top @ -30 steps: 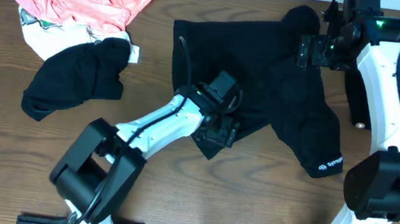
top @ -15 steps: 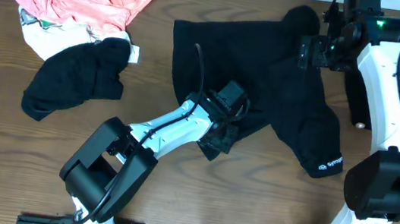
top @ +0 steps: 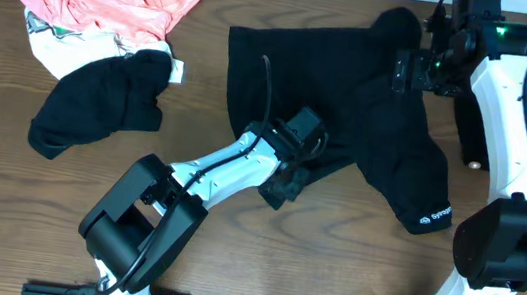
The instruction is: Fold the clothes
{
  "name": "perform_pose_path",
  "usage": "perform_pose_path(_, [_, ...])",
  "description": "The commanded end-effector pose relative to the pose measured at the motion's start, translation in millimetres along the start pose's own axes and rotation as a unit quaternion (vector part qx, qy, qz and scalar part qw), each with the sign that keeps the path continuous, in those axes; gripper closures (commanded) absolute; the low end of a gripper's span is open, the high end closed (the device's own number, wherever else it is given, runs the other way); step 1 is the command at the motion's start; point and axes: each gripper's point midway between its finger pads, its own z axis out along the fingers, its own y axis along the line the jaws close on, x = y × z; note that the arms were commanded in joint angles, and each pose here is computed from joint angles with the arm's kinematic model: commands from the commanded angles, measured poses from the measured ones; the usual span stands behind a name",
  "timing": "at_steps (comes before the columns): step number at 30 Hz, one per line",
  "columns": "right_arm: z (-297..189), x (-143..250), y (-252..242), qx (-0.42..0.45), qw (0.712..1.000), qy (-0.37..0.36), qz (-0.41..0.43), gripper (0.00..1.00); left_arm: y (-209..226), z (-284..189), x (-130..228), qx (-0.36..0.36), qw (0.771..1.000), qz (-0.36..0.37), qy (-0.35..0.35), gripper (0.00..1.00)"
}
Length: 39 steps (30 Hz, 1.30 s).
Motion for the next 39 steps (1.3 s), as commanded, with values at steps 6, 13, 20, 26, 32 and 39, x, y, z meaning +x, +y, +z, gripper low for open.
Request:
perform_pose_path(6, [0,4,-3,0.000,1.000,0.010,0.011,0.01,83,-16,30,-0.199,0.978,0.025,0.059,0.94])
perform_pose_path(13, [2,12,1,-0.002,1.000,0.025,0.009,0.01,123,-22,34,-0.211,0.974,-0.032,0.073,0.94])
perform_pose_path(20, [9,24,10,-0.006,0.999,0.047,0.005,0.01,174,-29,44,-0.213,0.967,-0.114,0.082,0.94])
perform_pose_path(26, [20,29,28,-0.009,0.998,0.056,0.022,0.02,199,-32,54,-0.210,0.960,-0.158,0.091,0.94])
perform_pose_path(32, [39,23,62,-0.016,0.999,0.046,0.017,0.05,192,-29,54,-0.183,0.964,-0.170,0.090,0.75])
perform_pose_path(39, [77,14,82,0.035,0.999,0.022,-0.012,0.14,191,-28,53,-0.179,0.965,-0.170,0.090,0.48])
